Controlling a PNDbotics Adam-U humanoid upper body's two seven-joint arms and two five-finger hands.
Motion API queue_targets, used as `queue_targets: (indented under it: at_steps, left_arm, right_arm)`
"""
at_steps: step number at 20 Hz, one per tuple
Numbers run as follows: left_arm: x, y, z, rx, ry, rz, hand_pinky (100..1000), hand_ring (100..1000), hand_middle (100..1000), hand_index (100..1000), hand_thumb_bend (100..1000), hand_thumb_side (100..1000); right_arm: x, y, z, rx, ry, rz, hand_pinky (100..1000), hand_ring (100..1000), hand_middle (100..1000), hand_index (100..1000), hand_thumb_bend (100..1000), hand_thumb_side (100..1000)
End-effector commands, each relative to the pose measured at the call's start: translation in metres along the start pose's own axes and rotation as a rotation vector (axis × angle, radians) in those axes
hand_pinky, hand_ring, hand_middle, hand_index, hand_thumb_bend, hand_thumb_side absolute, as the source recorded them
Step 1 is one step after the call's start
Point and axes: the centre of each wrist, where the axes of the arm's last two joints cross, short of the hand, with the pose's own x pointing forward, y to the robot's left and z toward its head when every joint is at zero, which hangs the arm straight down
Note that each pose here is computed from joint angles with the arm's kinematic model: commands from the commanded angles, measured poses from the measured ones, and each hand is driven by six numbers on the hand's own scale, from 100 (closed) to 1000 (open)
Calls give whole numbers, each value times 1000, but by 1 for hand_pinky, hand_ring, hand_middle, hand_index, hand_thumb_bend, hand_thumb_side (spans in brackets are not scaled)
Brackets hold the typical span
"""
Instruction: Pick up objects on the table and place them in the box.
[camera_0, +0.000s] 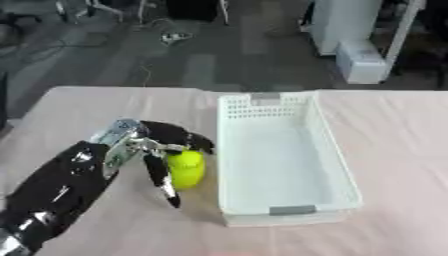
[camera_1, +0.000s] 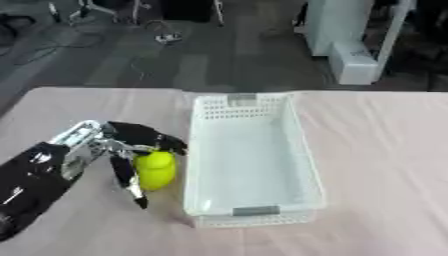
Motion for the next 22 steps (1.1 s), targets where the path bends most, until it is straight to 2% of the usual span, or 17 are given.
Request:
queue_targets:
  at_steps: [1, 2, 3, 4, 5, 6, 7, 8, 9, 10, 11, 12, 14, 16, 21, 22]
  left_arm:
    - [-7, -6, 3, -292, -187, -143, 244, 551, 842, 955, 502, 465]
    - [-9, -8, 4, -280, -177, -138, 186, 514, 813, 938, 423, 411]
    - [-11, -10, 6, -263, -166, -133, 100, 327, 648, 855, 257, 367]
    - [-12, -11, 7, -241, -158, -131, 100, 375, 683, 869, 259, 372]
    - [-13, -10, 7, -213, -153, -137, 100, 100, 385, 675, 228, 300]
    - [-14, -11, 8, -182, -146, -140, 100, 100, 321, 623, 167, 278]
    - [-14, -13, 8, -154, -141, -141, 100, 100, 200, 487, 230, 244]
    - [-15, -16, 8, -129, -138, -135, 100, 100, 218, 506, 225, 243]
    - [-15, -20, 7, -111, -139, -130, 100, 100, 100, 332, 272, 289]
    - [-13, -25, 4, -83, -148, -118, 100, 100, 100, 332, 272, 289]
    - [-11, -28, 2, -47, -159, -103, 100, 100, 100, 209, 268, 283]
    - [-10, -31, 0, -9, -169, -84, 100, 100, 100, 227, 290, 282]
    - [-8, -35, -2, 45, -183, -52, 100, 100, 100, 167, 221, 282]
    - [-8, -37, -3, 77, -194, -27, 100, 100, 100, 162, 196, 287]
    - [-15, -39, 4, 62, -187, 26, 100, 100, 100, 171, 297, 225]
    - [-17, -36, 7, 61, -185, 35, 100, 100, 100, 171, 259, 245]
  right_arm:
    - [7, 2, -13, 33, -7, 2, 100, 318, 373, 711, 347, 743]
    - [7, 2, -14, 32, -8, -1, 100, 318, 373, 711, 347, 748]
    - [7, 2, -14, 32, -9, -3, 100, 318, 371, 710, 347, 743]
    - [7, 2, -15, 32, -9, -4, 100, 318, 372, 710, 347, 743]
    - [7, 2, -15, 32, -9, -5, 100, 318, 371, 710, 346, 743]
    - [7, 2, -15, 31, -10, -5, 100, 318, 370, 710, 346, 743]
    - [7, 2, -15, 31, -11, -5, 100, 318, 370, 710, 346, 743]
    - [7, 2, -15, 31, -12, -5, 100, 318, 370, 710, 346, 743]
    - [7, 2, -15, 31, -13, -5, 100, 318, 370, 710, 346, 743]
    - [7, 2, -15, 31, -14, -5, 100, 318, 370, 710, 346, 743]
    - [8, 2, -15, 31, -15, -4, 100, 318, 370, 710, 345, 743]
    - [8, 2, -15, 30, -17, -4, 100, 318, 370, 710, 345, 743]
    - [8, 2, -15, 29, -18, -3, 100, 317, 369, 709, 345, 743]
    - [8, 2, -15, 29, -19, -2, 100, 317, 369, 709, 345, 743]
    - [9, 1, -15, 26, -21, 3, 100, 317, 369, 709, 345, 743]
    - [9, 1, -14, 25, -20, 5, 100, 317, 369, 709, 345, 744]
